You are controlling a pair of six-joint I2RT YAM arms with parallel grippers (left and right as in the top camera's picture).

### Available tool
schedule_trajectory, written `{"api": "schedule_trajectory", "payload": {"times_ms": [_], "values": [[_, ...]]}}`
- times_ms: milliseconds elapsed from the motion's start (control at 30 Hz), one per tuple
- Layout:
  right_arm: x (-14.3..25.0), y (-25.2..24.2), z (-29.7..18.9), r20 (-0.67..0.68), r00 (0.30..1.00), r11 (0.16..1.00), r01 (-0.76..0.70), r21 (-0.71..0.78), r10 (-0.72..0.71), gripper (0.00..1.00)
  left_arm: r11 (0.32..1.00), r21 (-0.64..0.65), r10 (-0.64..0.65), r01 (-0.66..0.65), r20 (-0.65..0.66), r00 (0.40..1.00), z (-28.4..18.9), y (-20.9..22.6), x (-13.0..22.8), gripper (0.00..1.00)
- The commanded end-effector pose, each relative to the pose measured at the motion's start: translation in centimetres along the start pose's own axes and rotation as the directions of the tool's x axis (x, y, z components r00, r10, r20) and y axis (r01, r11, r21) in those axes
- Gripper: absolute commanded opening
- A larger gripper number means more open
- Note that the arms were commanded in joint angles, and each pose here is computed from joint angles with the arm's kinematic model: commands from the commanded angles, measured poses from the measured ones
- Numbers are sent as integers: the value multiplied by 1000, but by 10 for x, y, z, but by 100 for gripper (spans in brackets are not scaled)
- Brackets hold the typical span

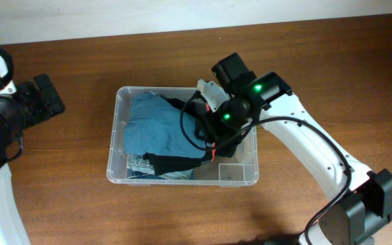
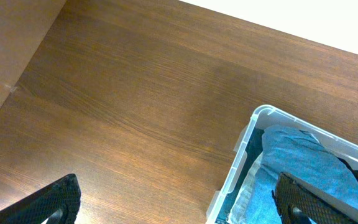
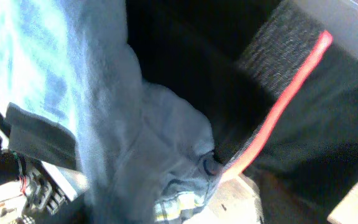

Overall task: Pack container
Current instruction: 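Lower the blue-grey garment onto the shorts and release, then press and spread the blue-grey garment inside the bin with the right gripper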

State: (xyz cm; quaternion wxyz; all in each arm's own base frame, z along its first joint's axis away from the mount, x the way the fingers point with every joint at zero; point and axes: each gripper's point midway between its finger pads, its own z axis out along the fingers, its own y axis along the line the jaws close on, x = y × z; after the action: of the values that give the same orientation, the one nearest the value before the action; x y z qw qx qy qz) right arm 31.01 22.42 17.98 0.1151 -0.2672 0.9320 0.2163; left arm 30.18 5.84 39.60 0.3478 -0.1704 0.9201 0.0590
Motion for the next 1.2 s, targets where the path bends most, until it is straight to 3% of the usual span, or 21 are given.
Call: {"api": "schedule_trajectory", "payload": {"times_ms": [0,167,367,400,433,467,533,633,667,700,767,833,900,1000,1167], "values": [[-24,7,-33,130,991,999,22,25,-25,35,1000,-10,-13,13,4,1000,-1,3,-1,100],[-60,37,-53,308,945,992,120,-28,-105,8,1000,-10,-13,13,3,1000,-1,3,-1,100],[-68,70,-30,308,936,975,205,-83,-171,8,1000,-10,-13,13,4,1000,-1,3,-1,100],[-66,74,-23,294,939,973,212,-90,-177,16,1000,-10,-13,13,4,1000,-1,3,-1,100],[-65,79,-17,282,941,970,223,-99,-188,47,1000,-10,-13,13,3,1000,-1,3,-1,100],[-64,85,-13,278,939,966,236,-104,-200,62,1000,-10,-13,13,4,1000,-1,3,-1,100],[-66,96,-13,295,929,958,266,-111,-224,77,1000,-10,-13,13,4,1000,-1,3,-1,100],[-73,112,-21,347,902,944,312,-112,-257,78,1000,-10,-13,13,4,1000,-1,3,-1,100],[-76,115,-23,365,893,940,324,-111,-264,77,1000,-10,-13,13,3,1000,-1,3,-1,100],[-80,119,-26,385,882,935,337,-109,-272,70,1000,-10,-13,13,3,1000,-1,3,-1,100],[-86,121,-28,412,867,931,349,-105,-279,40,1000,-10,-13,13,4,1000,-1,3,-1,100],[-91,118,-22,414,866,934,345,-91,-279,21,1000,-10,-13,13,3,1000,-1,3,-1,100],[-94,110,-7,392,878,942,327,-74,-274,9,1000,-10,-13,13,3,1000,-1,3,-1,100],[-89,82,30,300,921,964,266,-12,-250,4,1000,-10,-13,13,4,1000,-1,3,-1,100],[-43,31,95,20,989,988,147,42,-148,5,1000,-10,-13,13,3,1000,-1,3,-1,100]]}}
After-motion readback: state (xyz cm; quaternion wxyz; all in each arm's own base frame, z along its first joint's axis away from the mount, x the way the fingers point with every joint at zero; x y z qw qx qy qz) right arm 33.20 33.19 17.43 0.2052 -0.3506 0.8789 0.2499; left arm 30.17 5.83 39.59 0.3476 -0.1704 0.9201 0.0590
